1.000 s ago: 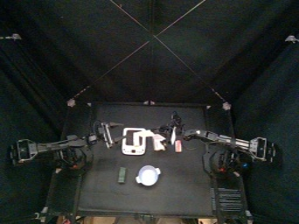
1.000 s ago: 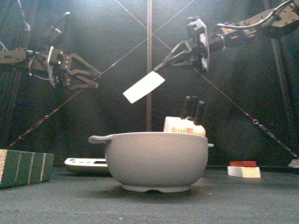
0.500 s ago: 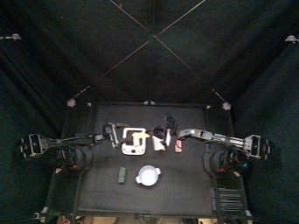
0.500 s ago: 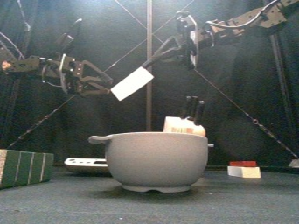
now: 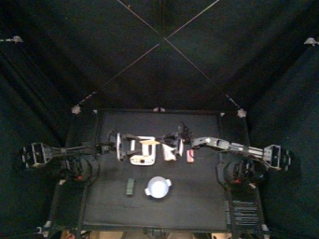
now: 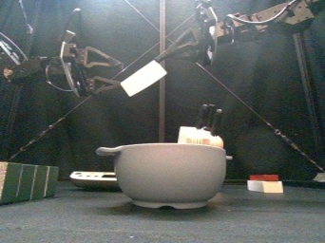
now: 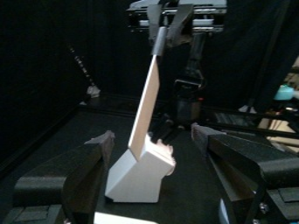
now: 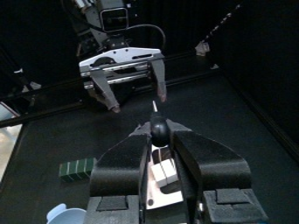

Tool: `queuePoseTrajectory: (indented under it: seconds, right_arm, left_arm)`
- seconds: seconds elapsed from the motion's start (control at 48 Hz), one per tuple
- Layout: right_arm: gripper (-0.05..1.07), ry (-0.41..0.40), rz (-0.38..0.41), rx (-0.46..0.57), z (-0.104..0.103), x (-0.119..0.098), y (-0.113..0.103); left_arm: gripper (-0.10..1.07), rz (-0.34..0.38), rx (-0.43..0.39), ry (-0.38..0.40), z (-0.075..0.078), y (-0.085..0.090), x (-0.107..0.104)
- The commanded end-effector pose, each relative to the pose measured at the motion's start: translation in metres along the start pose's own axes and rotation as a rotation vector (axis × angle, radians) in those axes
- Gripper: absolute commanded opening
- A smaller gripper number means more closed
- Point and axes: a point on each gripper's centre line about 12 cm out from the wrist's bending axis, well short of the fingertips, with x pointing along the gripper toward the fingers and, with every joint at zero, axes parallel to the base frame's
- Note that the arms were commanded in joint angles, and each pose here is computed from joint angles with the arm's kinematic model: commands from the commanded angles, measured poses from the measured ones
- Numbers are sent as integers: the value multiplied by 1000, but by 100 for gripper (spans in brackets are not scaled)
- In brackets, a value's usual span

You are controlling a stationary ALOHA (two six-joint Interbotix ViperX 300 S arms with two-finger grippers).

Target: Grab cleaver with other hand

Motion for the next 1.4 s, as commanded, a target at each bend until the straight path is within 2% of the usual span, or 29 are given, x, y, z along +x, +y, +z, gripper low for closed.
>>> queuePoseTrajectory:
  seconds: [0.0, 0.146, 0.375, 0.583, 0.875, 1.375]
  right_arm:
    - [59, -66, 36, -9, 23, -11, 11]
    - [59, -79, 69, -11, 27, -13, 21]
    - [59, -93, 75, 1, 31, -16, 23]
    - [59, -108, 71, 8, 35, -21, 22]
    - [59, -107, 66, 18, 33, -21, 21]
    - [59, -96, 65, 27, 29, -19, 20]
  left_arm:
    - [103, -6, 5, -43, 5, 5, 3]
    - [103, -29, -2, -67, 0, 6, 8]
    - [103, -95, 17, -78, -6, 5, 22]
    - [100, -124, 30, -77, -8, 3, 23]
    - [87, -186, 53, -140, 4, -8, 12]
    - [84, -189, 48, -160, 6, -9, 14]
